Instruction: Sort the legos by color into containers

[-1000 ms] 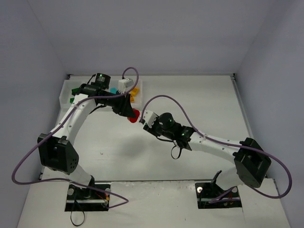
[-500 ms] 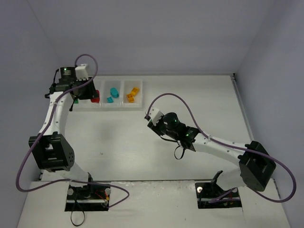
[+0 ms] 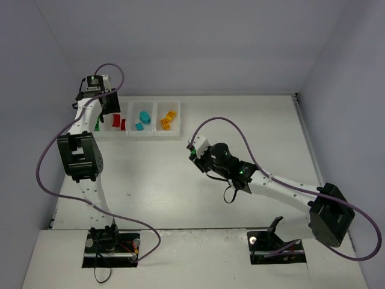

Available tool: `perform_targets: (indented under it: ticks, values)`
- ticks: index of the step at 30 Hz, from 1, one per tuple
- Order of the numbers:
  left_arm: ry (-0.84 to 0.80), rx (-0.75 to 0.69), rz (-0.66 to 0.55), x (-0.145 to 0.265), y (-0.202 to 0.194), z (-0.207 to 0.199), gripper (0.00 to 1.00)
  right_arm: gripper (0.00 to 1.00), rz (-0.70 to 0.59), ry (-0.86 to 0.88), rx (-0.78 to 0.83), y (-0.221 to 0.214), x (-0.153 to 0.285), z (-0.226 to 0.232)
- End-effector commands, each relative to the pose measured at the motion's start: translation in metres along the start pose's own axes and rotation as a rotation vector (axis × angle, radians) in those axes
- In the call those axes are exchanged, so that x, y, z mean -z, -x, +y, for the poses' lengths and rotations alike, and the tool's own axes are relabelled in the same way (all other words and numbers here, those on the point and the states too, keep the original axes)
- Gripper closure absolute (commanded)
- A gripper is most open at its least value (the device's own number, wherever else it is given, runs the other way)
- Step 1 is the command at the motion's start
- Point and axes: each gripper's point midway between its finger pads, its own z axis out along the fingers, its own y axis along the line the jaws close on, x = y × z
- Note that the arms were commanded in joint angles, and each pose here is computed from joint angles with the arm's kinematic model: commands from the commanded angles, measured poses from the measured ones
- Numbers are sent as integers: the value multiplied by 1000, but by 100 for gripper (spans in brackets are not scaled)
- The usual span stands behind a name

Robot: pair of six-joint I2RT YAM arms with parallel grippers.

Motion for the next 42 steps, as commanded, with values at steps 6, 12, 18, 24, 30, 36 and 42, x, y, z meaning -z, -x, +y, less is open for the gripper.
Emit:
perform_targets:
  ticks: [6,12,18,24,30,36,42]
  values:
    - [-130,59,-163,72,57,-36,36,100,-99,-22,-18,37,3,-9]
    - [-572,102,-149,144,23,-129,29,100,-173,27,-1,59,5,-4]
    - [-932,-19,11,219,-53,-235,25,100,-229,62,35,84,8,-3]
    - [-1017,-149,138,244,-112,-277,25,100,-267,90,38,102,13,-1]
    - [-1017,-253,170,252,-143,-285,25,100,-273,103,24,103,17,1]
    - [-1055,-302,177,264,-156,-288,27,100,-269,109,8,101,20,2]
    - [-1082,-333,212,270,-172,-294,33,100,-265,107,-4,98,21,2]
